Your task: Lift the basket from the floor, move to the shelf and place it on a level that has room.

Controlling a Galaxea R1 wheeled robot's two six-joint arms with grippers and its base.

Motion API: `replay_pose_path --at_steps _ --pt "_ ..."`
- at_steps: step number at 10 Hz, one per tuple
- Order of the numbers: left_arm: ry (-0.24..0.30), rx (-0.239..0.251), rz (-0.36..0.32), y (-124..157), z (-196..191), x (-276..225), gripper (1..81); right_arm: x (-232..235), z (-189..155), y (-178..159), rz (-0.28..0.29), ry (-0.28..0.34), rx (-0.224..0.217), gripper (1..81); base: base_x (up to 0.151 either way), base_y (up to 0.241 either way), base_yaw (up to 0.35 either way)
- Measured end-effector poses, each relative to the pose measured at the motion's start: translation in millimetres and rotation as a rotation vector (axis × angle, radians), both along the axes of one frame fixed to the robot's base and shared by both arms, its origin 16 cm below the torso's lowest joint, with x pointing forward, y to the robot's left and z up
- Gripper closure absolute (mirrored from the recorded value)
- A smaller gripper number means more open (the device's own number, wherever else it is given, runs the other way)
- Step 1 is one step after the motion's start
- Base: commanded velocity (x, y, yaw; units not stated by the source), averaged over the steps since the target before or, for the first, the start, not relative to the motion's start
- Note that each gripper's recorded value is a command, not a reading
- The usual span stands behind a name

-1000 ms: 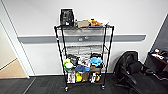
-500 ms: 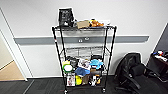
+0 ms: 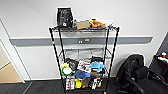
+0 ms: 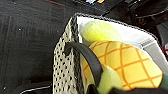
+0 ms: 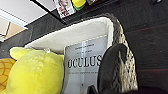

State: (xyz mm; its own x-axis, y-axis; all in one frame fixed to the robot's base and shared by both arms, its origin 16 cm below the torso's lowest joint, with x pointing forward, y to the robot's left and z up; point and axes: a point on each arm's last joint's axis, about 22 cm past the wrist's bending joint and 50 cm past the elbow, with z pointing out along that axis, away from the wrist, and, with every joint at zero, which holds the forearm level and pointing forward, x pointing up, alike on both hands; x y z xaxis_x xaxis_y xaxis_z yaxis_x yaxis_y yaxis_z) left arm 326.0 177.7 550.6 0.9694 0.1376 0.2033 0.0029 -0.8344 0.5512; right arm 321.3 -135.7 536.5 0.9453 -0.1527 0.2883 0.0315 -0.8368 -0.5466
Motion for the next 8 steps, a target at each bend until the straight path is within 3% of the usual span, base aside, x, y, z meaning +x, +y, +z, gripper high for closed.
replay_pose_path --at_steps 8 --pt "0.002 0.002 0.002 1.4 -3.2 -6.2 81.1 -10.8 -5.1 -0.3 -0.003 0.012 0.000 81.1 0.140 0.000 0.000"
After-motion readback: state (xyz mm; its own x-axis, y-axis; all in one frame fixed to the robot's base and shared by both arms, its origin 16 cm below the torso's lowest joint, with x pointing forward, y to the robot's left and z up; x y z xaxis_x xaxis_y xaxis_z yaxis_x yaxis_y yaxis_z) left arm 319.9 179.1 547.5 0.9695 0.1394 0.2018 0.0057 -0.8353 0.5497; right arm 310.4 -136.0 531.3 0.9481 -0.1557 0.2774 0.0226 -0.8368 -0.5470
